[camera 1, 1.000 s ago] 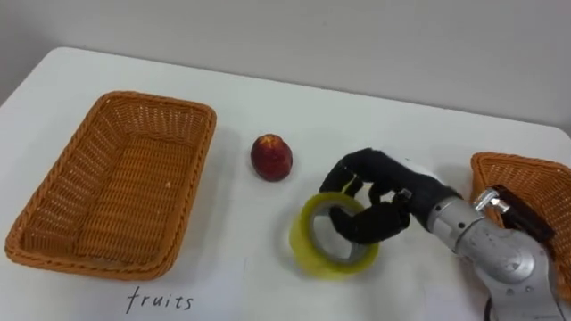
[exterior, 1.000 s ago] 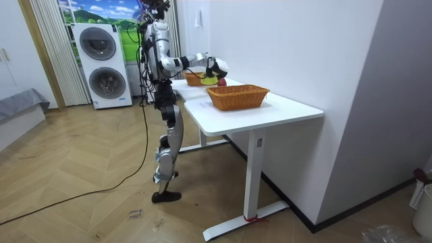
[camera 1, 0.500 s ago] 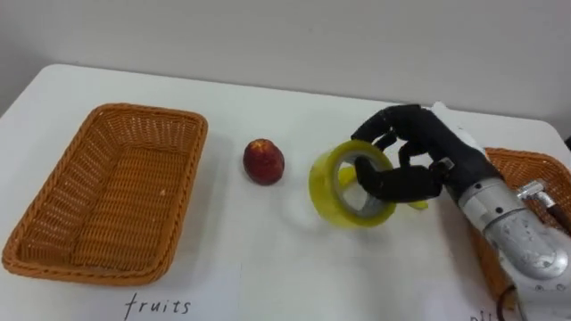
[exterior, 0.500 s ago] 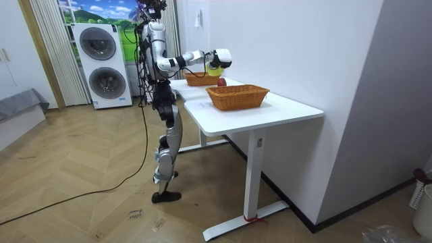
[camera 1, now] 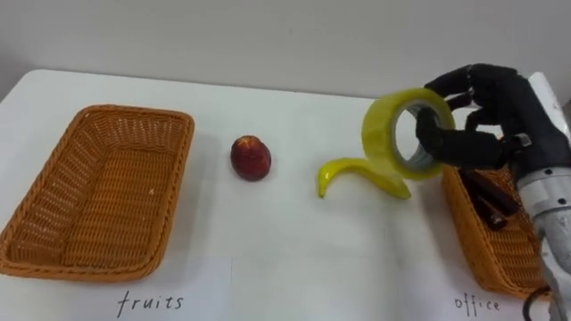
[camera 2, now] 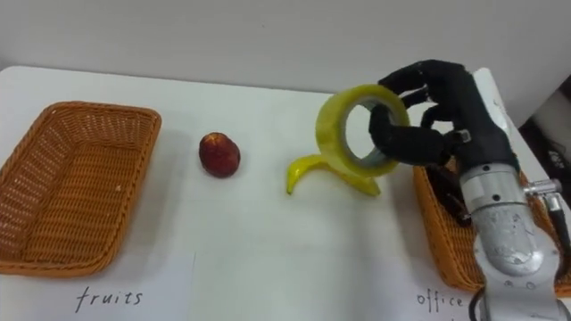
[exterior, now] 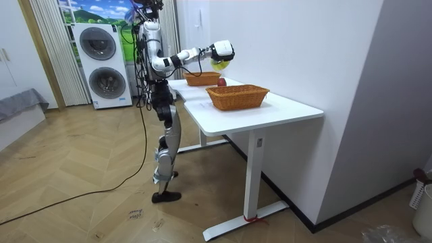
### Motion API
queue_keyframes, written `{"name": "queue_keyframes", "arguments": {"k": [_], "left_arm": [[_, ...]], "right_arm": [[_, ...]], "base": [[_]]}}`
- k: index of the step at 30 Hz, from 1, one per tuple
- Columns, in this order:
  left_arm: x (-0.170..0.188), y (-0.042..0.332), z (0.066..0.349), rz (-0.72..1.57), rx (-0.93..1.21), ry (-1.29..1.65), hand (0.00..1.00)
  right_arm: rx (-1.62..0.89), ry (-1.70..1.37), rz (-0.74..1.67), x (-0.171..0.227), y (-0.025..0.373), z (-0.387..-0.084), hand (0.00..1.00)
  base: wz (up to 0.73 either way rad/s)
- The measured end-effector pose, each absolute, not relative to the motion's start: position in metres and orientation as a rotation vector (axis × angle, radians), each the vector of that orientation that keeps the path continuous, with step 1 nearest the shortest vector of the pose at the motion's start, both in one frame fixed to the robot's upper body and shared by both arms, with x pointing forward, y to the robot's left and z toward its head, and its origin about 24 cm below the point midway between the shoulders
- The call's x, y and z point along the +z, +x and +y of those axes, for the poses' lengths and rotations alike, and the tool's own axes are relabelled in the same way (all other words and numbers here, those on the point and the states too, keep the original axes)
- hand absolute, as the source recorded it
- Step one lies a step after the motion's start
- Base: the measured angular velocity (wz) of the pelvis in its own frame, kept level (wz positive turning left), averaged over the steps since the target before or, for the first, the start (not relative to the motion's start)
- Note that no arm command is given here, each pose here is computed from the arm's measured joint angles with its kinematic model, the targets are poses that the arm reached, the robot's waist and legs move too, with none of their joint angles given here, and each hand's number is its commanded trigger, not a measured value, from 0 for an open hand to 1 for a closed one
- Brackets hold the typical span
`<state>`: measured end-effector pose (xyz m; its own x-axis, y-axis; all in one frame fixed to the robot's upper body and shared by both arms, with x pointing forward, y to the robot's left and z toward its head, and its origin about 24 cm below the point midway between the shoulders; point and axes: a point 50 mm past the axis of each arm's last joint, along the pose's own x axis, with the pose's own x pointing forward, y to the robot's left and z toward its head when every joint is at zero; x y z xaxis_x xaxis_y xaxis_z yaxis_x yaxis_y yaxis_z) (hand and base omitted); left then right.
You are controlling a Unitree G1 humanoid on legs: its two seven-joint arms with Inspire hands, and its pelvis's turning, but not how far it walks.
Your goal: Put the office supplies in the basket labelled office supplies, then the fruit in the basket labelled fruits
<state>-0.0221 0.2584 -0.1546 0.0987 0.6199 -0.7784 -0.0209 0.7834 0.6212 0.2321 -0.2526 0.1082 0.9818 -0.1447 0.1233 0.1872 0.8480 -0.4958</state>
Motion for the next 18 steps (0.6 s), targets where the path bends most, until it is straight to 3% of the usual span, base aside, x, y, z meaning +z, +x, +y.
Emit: {"name": "queue_keyframes", "arguments": {"k": [18], "left_arm": [[-0.155,-0.035,0.26,1.456,0.543,0.502,0.0]], "right_arm": [[-0.466,-0.502,-0.006,0.089,0.225,-0.295,1.0]], "base": [[0.0]]}}
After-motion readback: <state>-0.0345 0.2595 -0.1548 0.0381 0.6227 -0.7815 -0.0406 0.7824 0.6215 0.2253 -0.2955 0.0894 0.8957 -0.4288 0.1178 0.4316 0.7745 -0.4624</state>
